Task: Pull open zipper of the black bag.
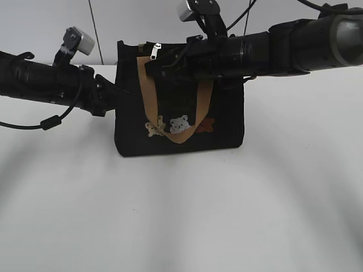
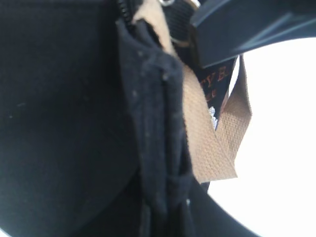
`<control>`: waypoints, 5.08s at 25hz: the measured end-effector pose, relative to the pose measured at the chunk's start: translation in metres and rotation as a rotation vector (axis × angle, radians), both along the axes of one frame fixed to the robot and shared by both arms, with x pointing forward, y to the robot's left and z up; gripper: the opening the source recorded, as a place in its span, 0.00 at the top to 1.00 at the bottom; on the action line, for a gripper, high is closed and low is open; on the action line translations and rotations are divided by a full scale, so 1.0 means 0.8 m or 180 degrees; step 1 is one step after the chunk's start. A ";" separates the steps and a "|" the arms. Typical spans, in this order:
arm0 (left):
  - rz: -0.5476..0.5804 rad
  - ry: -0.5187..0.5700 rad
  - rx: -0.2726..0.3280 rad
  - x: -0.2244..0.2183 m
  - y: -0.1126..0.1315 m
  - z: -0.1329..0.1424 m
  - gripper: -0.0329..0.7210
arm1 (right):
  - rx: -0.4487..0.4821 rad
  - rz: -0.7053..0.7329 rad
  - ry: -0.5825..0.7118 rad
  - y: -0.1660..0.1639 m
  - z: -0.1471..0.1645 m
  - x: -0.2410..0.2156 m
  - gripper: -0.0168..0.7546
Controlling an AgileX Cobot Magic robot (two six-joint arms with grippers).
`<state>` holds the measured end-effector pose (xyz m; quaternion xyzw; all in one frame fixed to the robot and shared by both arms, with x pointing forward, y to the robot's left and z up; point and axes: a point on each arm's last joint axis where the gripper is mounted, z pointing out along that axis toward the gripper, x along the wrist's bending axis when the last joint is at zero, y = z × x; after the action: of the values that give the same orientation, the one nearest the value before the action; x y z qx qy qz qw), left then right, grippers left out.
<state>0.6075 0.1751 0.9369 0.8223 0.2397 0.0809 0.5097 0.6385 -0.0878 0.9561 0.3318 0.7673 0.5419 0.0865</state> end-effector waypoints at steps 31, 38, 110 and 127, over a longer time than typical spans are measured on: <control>-0.0070 0.0002 -0.0023 -0.002 -0.002 0.001 0.90 | -0.0575 -0.0230 0.0135 -0.020 0.044 -0.014 1.00; -0.0077 0.0000 -0.0035 -0.002 -0.002 0.001 0.90 | -0.0488 -0.0487 0.0147 -0.067 0.071 -0.004 1.00; 0.1888 0.0296 0.0721 -0.357 0.114 0.195 0.32 | -0.1348 -0.0506 0.0957 -0.181 0.184 -0.325 0.23; 0.2441 0.0232 0.0433 -0.434 0.137 0.158 0.34 | -0.0978 -0.1595 0.0098 -0.246 0.116 -0.480 0.23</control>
<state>0.2601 0.2851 1.0631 0.7073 0.5417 0.2519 0.3779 0.2549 -0.2849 1.0491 0.5022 0.7357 0.3760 0.2552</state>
